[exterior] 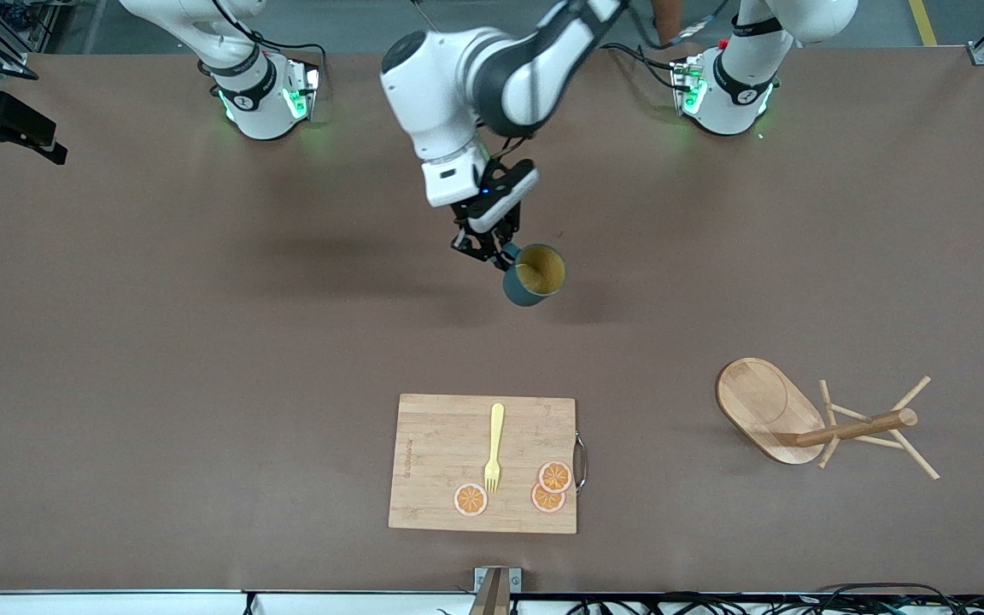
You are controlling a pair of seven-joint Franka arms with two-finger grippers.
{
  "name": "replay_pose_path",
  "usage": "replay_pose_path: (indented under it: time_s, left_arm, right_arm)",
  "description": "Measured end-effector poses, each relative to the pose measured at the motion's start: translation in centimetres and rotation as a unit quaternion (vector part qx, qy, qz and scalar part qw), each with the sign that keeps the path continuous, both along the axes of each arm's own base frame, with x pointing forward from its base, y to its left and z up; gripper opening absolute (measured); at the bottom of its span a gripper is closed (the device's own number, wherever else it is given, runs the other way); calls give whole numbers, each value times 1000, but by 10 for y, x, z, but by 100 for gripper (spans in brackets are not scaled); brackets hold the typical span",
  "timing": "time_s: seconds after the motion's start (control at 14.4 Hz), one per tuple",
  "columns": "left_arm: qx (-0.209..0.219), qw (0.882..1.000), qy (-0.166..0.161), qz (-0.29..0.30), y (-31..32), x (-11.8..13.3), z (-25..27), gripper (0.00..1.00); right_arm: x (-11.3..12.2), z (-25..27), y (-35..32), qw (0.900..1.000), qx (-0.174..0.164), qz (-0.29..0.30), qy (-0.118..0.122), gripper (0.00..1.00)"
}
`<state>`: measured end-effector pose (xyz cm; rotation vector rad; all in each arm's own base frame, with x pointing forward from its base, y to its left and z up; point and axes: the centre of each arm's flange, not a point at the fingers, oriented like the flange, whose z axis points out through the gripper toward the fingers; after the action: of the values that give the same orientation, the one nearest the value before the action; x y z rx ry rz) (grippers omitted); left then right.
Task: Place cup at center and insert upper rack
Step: 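Lift the mug by its handle with the left gripper toward the mug tree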
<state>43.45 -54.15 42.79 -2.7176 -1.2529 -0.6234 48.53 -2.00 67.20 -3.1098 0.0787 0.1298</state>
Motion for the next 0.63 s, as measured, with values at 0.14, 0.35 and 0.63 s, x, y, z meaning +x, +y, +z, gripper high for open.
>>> replay_pose_path:
  time_s: [0.14, 0.35, 0.63]
  left_arm:
    - [-59, 998, 33, 11, 46, 35, 54, 21]
    - [-152, 985, 80, 27, 132, 91, 108, 21]
    - [-250, 959, 132, 29, 259, 154, 130, 21]
  right_arm:
    - [0, 1, 1, 1000, 4, 1, -2, 100]
    - [1, 10, 1, 1000, 6, 0, -14, 100]
    - [7, 16, -1, 1000, 6, -1, -17, 100]
